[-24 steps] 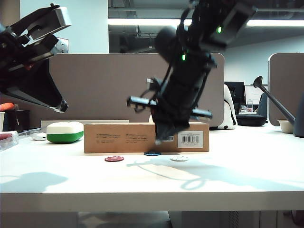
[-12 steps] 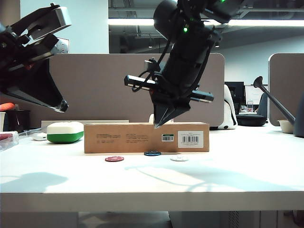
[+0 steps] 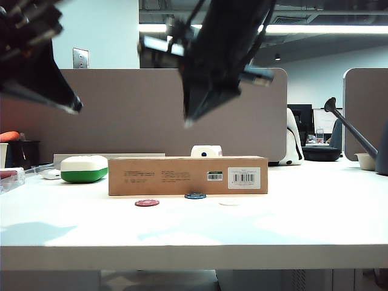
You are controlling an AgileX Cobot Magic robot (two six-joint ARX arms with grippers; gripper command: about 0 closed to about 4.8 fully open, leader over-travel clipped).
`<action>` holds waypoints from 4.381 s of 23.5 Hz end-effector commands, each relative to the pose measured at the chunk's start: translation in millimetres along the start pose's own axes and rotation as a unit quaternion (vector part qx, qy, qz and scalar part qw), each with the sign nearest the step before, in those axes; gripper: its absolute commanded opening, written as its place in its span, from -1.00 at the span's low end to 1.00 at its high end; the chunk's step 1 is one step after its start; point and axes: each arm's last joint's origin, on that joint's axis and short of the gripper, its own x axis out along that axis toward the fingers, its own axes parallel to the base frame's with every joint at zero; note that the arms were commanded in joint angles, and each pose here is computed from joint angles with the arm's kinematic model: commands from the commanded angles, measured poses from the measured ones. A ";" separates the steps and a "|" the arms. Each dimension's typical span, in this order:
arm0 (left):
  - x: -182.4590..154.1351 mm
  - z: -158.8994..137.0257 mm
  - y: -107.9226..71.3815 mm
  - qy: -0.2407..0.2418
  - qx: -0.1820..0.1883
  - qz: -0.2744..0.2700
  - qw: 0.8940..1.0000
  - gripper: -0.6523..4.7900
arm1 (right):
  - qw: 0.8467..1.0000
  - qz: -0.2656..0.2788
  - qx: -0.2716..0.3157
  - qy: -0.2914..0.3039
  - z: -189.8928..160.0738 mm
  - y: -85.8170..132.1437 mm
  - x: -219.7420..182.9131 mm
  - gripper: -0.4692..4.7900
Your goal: Push the chip with the highest value in the row forward next to the rectangular box.
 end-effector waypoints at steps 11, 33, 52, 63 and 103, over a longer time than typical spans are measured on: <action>-37.4 15.4 3.2 -0.102 0.000 0.012 0.995 -0.78 | 0.983 -0.003 -0.002 -0.183 -75.6 -11.1 -120.3 -0.84; -86.3 17.1 44.2 -0.197 -0.045 0.185 0.962 -0.78 | 0.952 -0.118 0.112 -0.260 -103.8 -41.4 -144.6 -0.84; -124.5 4.1 35.9 -0.265 -0.026 0.254 0.930 -0.78 | 0.951 -0.120 0.117 -0.260 -103.7 -41.1 -143.7 -0.84; -76.8 -79.9 51.2 -0.289 -0.062 0.263 0.918 -0.78 | 0.952 -0.120 0.115 -0.258 -103.9 -40.9 -143.4 -0.84; -65.4 -93.4 53.8 -0.272 -0.061 0.277 0.920 -0.78 | 0.952 -0.120 0.115 -0.258 -104.0 -40.9 -143.3 -0.84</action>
